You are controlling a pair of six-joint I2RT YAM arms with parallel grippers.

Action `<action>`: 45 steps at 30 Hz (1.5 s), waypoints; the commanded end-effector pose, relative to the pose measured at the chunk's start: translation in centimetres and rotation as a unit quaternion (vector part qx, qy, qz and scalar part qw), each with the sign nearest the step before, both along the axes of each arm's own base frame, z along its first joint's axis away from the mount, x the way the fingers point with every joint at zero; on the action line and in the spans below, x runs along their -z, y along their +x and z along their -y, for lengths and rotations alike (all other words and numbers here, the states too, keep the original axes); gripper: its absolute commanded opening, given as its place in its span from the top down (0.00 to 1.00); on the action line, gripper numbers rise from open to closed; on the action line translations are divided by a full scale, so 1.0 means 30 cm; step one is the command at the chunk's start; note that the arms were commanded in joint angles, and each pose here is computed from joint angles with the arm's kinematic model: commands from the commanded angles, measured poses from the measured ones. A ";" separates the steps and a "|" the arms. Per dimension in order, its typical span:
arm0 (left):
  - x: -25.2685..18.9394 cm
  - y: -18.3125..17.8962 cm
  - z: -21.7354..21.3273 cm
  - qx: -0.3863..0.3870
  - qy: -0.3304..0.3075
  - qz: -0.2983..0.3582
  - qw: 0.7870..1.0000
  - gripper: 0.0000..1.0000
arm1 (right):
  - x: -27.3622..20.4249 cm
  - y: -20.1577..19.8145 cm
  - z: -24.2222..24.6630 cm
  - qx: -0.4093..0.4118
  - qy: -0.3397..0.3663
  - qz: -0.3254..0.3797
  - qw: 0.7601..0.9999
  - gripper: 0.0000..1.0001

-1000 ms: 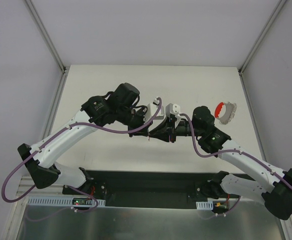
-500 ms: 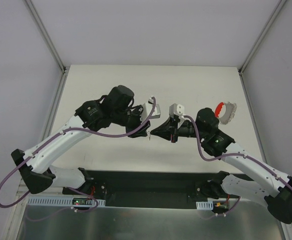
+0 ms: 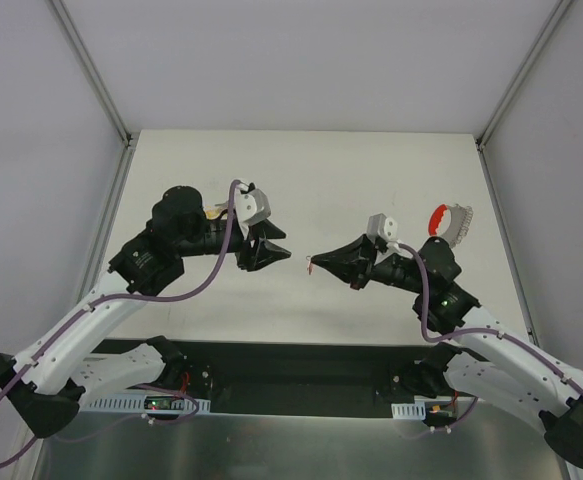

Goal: Put the keys on the keyring

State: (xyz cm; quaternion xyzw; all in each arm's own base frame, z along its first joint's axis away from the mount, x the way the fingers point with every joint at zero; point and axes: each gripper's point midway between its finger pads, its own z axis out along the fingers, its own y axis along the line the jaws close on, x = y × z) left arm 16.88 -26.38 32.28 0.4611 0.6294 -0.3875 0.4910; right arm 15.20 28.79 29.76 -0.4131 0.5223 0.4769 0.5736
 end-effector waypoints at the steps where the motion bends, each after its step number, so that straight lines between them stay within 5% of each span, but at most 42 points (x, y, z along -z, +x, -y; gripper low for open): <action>1: -0.063 -0.053 0.080 0.088 -0.058 -0.018 0.994 0.57 | -0.141 -0.008 0.021 0.012 0.087 0.027 0.996 0.99; 30: -0.067 -0.057 0.152 0.141 -0.107 -0.041 0.983 0.73 | -0.182 -0.021 0.007 -0.017 0.167 -0.010 0.986 0.99; 45: -0.041 -0.058 0.150 0.143 -0.104 -0.053 0.983 0.99 | -0.178 -0.018 0.004 -0.020 0.171 -0.016 0.985 0.99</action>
